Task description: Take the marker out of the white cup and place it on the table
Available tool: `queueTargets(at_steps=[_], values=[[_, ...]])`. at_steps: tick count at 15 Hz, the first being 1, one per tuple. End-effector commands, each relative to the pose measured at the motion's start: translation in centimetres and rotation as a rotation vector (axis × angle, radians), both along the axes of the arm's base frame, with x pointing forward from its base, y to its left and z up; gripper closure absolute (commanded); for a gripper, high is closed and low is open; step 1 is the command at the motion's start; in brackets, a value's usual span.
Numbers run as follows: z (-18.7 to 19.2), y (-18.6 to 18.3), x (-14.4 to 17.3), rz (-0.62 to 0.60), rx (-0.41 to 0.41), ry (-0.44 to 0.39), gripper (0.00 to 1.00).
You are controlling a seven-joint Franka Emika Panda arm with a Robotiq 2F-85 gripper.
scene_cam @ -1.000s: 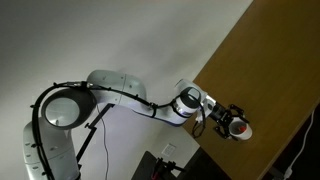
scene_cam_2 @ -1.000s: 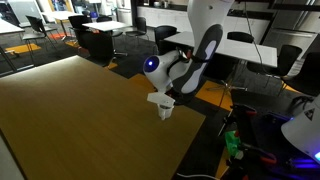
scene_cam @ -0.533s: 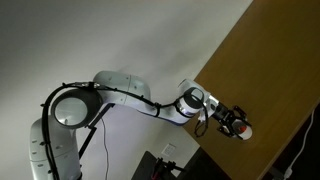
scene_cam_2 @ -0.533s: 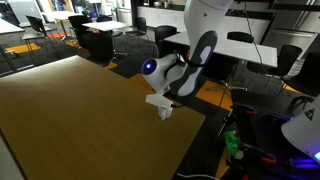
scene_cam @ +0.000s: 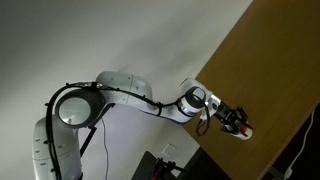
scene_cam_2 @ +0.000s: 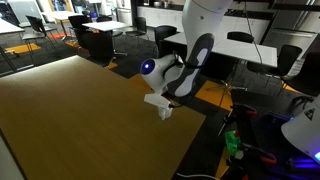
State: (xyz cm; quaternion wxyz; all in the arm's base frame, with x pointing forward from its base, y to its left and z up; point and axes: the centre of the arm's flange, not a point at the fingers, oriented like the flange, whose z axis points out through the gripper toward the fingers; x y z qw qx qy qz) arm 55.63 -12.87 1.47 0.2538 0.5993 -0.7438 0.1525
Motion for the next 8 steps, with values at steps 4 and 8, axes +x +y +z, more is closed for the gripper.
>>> queueTargets(at_steps=[4,8], values=[[0.52,-0.12,0.28,0.016,-0.010,-0.015,0.91],[0.75,0.18,0.23,0.025,-0.019,-0.017,0.94]])
